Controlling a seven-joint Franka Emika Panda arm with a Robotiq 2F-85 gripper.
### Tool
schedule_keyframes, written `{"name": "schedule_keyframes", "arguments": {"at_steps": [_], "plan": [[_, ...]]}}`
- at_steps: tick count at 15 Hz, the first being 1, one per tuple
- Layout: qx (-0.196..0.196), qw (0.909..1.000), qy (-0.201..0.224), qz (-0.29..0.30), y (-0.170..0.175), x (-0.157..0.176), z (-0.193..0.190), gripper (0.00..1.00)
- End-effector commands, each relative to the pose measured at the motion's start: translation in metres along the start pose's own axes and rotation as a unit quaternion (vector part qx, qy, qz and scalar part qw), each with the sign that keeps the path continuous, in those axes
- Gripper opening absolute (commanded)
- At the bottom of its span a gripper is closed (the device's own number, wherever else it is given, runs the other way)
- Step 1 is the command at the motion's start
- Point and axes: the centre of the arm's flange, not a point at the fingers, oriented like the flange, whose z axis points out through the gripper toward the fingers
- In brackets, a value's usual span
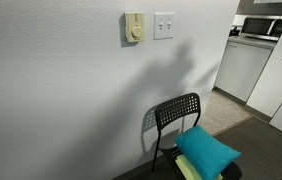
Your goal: Turn off the light
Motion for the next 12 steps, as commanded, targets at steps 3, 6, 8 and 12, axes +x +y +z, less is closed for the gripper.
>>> {"name": "schedule_keyframes", "arguments": {"at_steps": [3, 6, 8, 12], "plan": [[-0.006, 0.9998, -0.002, -0.019, -0.009, 0.006, 0.002, 1.0], [-0.013, 0.9977, -0.003, -0.066, -0.031, 0.018, 0.006, 1.0], [-0.016, 0.9934, -0.009, -0.113, -0.052, 0.026, 0.008, 1.0], [-0.024, 0.974, -0.023, -0.224, -0.104, 0.039, 0.023, 1.0]]}}
